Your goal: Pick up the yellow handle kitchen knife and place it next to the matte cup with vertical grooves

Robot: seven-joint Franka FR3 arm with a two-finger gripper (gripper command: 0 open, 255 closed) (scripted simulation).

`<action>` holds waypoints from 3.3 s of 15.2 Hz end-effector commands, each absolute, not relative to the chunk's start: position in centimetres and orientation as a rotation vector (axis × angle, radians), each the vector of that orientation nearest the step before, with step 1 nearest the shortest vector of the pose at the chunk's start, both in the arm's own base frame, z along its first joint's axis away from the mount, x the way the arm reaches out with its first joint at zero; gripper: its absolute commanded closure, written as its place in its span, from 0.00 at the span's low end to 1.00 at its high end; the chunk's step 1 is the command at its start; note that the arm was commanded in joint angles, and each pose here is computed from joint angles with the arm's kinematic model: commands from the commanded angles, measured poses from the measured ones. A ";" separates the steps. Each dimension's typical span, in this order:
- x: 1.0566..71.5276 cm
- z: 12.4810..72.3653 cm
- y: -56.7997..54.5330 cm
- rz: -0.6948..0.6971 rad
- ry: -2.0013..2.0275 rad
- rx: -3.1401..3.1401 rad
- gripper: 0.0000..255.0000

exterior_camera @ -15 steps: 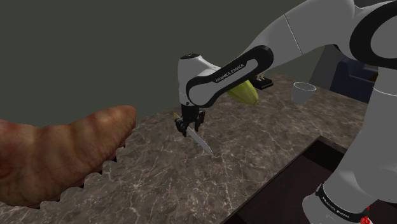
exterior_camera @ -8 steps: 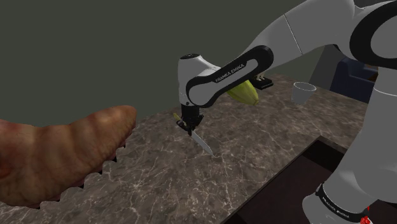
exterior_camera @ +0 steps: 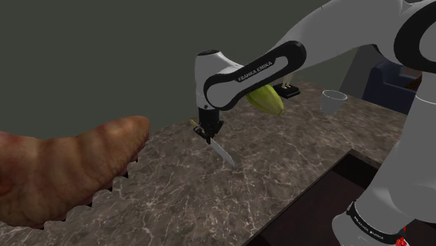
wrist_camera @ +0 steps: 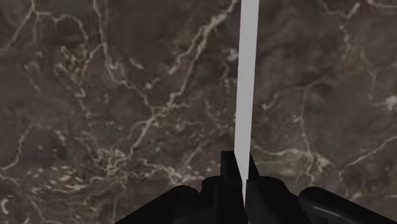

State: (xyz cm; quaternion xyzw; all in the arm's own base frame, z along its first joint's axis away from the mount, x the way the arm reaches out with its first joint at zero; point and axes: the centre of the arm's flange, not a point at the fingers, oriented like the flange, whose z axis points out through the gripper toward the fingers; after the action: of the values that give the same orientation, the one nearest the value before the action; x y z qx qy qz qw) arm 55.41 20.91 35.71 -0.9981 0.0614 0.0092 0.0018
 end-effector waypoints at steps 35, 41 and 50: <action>51.9 51.1 13.8 0.030 0.193 -3.132 1.00; 48.3 51.1 6.7 0.030 0.193 -3.132 1.00; 43.0 51.1 -3.9 0.030 0.193 -3.132 1.00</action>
State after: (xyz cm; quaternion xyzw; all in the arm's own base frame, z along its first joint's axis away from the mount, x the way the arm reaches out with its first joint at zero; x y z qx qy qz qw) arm 43.91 -2.80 51.14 -0.9980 0.0624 0.0094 0.0011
